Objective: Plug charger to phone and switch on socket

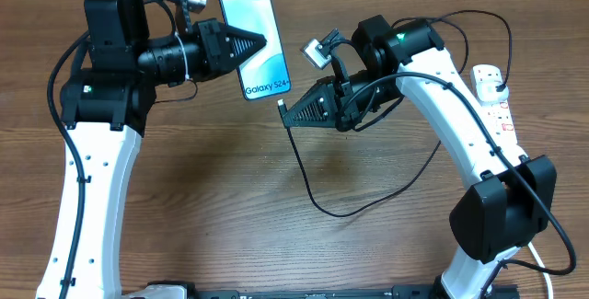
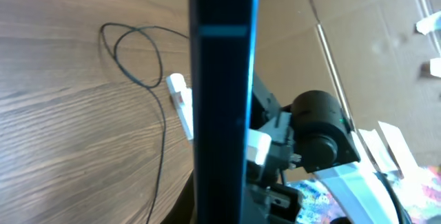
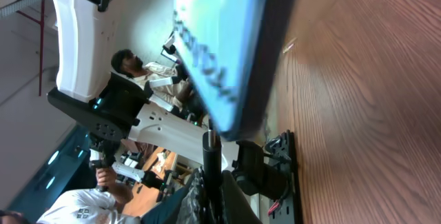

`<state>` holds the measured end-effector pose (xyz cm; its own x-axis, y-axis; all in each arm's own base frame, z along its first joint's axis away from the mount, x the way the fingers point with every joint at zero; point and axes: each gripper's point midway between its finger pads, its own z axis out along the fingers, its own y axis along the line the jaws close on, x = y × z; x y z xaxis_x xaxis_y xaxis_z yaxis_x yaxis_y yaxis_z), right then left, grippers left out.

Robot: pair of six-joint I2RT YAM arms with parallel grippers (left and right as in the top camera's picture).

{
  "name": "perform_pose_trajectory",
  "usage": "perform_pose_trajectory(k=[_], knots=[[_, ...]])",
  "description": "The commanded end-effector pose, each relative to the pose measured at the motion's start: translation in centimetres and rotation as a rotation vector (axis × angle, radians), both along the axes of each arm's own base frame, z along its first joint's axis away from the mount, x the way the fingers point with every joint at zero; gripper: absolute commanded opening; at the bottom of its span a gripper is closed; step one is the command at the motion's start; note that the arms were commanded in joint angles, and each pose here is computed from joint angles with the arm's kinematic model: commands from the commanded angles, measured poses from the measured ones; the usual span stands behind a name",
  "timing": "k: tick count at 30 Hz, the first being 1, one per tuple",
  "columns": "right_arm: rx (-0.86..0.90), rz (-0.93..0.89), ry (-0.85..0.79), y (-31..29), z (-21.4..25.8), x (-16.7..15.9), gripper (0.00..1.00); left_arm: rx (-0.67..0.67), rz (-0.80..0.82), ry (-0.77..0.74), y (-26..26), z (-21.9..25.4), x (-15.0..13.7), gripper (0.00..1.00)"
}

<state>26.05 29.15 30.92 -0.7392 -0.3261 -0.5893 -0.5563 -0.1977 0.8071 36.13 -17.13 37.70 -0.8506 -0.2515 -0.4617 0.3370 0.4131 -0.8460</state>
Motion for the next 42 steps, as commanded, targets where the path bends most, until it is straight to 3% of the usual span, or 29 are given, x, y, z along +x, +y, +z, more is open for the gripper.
perform_pose_trajectory(k=[1, 26, 42], knots=[[0.065, -0.001, -0.016, 0.1, 2.0, -0.1, 0.04, -0.052, -0.091, -0.084, -1.3, 3.0, -2.0, 0.04], [0.075, -0.001, -0.041, -0.1, 3.6, -0.5, 0.04, -0.067, -0.12, -0.094, -1.7, 2.3, -0.6, 0.04], [0.076, -0.024, -0.046, -0.7, 3.6, 0.2, 0.04, -0.131, -0.211, -0.001, -2.7, 1.3, -0.9, 0.04]])
